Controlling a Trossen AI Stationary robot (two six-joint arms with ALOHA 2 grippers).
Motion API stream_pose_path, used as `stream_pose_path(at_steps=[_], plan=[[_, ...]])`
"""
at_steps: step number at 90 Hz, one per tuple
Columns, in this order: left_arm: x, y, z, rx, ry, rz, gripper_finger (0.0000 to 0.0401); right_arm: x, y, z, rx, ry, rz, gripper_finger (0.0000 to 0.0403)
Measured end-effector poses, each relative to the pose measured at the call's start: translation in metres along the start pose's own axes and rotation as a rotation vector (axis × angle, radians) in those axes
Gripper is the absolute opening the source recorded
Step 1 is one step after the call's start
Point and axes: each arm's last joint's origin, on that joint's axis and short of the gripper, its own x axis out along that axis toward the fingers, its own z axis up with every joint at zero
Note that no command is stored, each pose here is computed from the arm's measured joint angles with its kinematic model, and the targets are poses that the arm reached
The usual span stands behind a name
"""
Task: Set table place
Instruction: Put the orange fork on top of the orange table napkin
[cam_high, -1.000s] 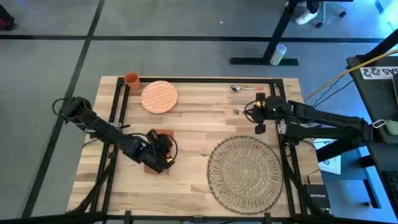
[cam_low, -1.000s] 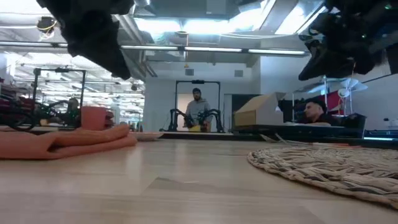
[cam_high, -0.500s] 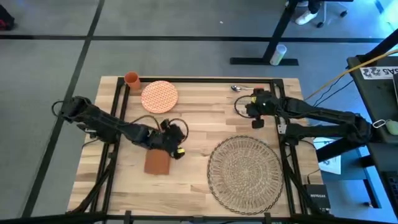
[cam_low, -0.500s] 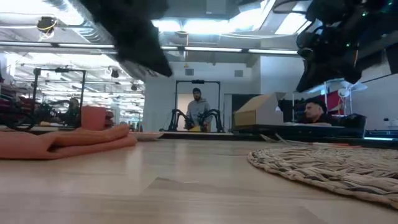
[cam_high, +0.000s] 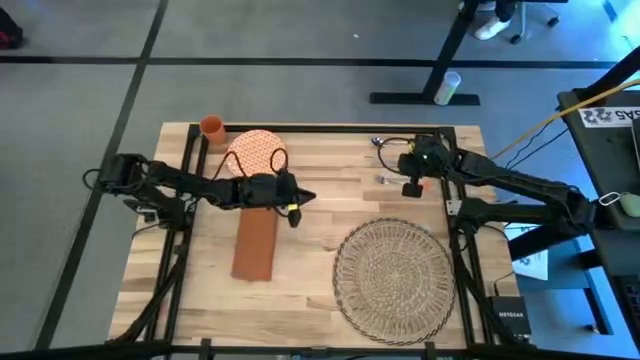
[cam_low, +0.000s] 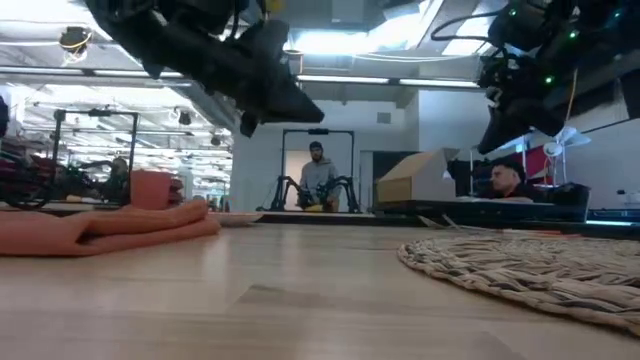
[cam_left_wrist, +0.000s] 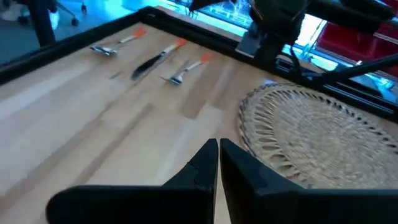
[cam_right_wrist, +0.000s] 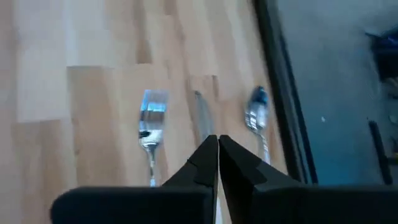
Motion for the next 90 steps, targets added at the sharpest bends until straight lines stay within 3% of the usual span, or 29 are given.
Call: stream_pose_path(at_steps=[18, 37, 54, 90], plan=[[0.002, 0.010, 0.007, 0.006, -0.029, -0.059, 0.0000, 0.026, 0.005, -0.001, -0.073, 0.106, 0.094, 0.0006], [0.003, 0.022, 0.012, 0.018, -0.052, -0.035, 0.0000, 0.050, 0.008, 0.001, -0.102, 0.192, 0.206, 0.0058], [0.003, 0.034, 0.013, 0.040, -0.041, 0.005, 0.0000, 0.057, 0.007, 0.005, -0.080, 0.277, 0.268, 0.0090], [0.003, 0.048, 0.007, 0.132, 0.047, 0.063, 0.0000, 0.077, -0.008, -0.014, 0.070, 0.378, 0.297, 0.0092]])
